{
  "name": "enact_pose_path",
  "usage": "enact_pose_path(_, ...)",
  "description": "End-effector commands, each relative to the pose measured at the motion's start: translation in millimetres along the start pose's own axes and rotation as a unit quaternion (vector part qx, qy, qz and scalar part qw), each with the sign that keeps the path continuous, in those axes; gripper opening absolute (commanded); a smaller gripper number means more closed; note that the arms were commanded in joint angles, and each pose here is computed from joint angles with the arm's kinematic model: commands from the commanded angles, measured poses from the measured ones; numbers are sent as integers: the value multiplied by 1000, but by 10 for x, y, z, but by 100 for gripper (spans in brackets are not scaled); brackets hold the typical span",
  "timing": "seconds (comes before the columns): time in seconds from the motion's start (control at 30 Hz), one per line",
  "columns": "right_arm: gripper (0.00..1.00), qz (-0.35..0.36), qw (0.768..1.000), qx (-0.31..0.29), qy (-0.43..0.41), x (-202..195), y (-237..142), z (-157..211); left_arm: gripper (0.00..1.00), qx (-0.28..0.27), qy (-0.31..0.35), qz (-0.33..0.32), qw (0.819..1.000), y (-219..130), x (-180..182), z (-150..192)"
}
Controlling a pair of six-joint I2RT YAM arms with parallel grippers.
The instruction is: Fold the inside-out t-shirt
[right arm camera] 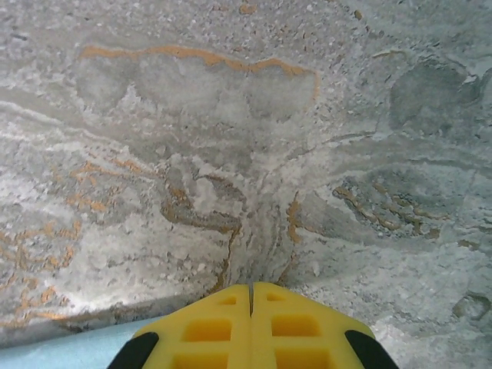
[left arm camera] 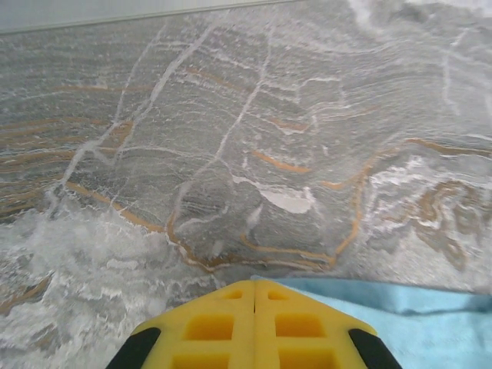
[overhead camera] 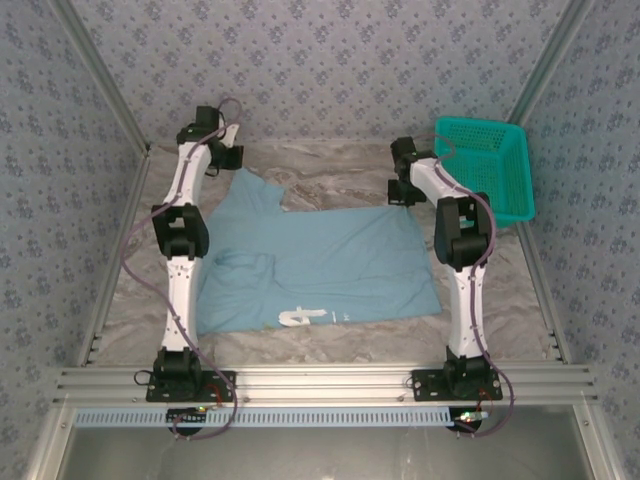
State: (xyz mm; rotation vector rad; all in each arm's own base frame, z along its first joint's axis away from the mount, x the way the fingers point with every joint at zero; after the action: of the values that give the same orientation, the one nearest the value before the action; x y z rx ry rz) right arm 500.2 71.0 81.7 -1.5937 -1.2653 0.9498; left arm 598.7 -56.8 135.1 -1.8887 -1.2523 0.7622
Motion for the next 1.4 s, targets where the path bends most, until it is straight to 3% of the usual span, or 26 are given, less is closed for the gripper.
enact_pose_path(0.0,0,-9,999,-52,-11,-73,-373,-148,0,-35,33,9,999,-638,-136,-232)
enact_pose_path(0.37,0,-23,998,-55,-17,-168,-697,108,0,-20,15,20,999,-1243,-402,100)
enact_pose_path(0.73,1,-53,998,-13,10,-263,-933,665,0,-49,-94,2,994,-1659,-838,951)
enact_pose_path(1.03,0,-49,998,31,26,-369,-915,1142,0,-31,-142,-47,988,-1849,-959,1662)
enact_pose_path(1.37,1,1,999,28,30,-584,-1008,1204,0,-68,-161,-44,984,-2146,-1049,1868)
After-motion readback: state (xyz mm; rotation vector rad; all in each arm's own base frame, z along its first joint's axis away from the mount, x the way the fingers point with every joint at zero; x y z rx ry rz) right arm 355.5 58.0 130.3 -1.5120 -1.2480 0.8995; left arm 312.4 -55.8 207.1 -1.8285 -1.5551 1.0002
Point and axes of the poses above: each hand's point on the last joint's axis, 136 mm out from that joint toward the fingers, its own y axis out along the fingers, its own x axis along the line the jaws close on, z = x × y, the point moved 5 cm from there along -y, back along the fingers, and after that the axes turned 8 degrees about y, right-handed, at the moved point
